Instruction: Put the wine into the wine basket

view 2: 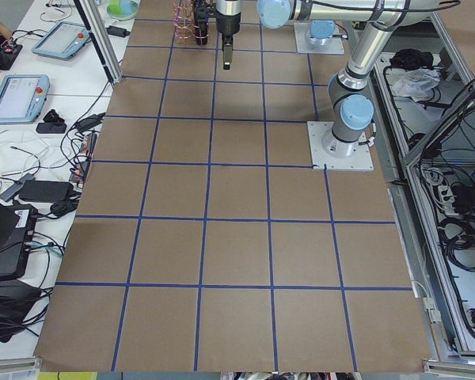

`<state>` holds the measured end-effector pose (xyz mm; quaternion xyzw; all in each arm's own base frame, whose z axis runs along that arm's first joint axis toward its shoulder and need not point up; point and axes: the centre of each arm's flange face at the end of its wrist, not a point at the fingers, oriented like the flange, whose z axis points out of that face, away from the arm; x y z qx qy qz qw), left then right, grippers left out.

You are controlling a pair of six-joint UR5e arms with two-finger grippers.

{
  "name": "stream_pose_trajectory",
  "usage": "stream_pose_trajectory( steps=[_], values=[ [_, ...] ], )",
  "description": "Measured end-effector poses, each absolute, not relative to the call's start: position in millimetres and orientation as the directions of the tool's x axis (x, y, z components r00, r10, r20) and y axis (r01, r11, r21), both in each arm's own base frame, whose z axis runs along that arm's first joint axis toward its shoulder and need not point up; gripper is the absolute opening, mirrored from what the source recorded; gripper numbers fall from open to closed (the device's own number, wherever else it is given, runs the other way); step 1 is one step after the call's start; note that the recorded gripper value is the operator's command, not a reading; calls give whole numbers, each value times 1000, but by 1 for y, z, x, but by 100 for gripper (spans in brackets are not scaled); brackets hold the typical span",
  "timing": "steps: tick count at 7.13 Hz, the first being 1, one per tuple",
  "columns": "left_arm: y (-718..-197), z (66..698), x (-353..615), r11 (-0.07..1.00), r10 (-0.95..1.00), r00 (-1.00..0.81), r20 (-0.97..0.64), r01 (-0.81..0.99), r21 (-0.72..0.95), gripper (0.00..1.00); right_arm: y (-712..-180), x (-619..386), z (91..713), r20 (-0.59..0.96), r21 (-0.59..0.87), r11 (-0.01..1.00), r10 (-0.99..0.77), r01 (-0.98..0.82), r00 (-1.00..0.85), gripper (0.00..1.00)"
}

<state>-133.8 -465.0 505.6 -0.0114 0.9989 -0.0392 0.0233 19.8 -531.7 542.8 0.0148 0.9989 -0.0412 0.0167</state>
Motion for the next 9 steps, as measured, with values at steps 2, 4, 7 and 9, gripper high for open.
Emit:
stream_pose_trajectory(
  steps=[2,4,7,9],
  values=[
    [-457,510,-150,996,4,-999,-36,7,-87,100,-500,67,552,-42,-79,979,184,187,-982,100],
    [-454,510,-153,996,42,-999,-33,44,-83,100,-482,110,545,-46,-59,977,200,203,-979,100],
    [-454,509,-152,991,97,-995,-36,100,-84,100,-476,118,542,-41,-39,980,193,195,-980,100],
    [-455,513,-151,991,92,-995,-23,94,-97,100,-477,119,541,-40,-35,981,188,190,-981,100]
  ],
)
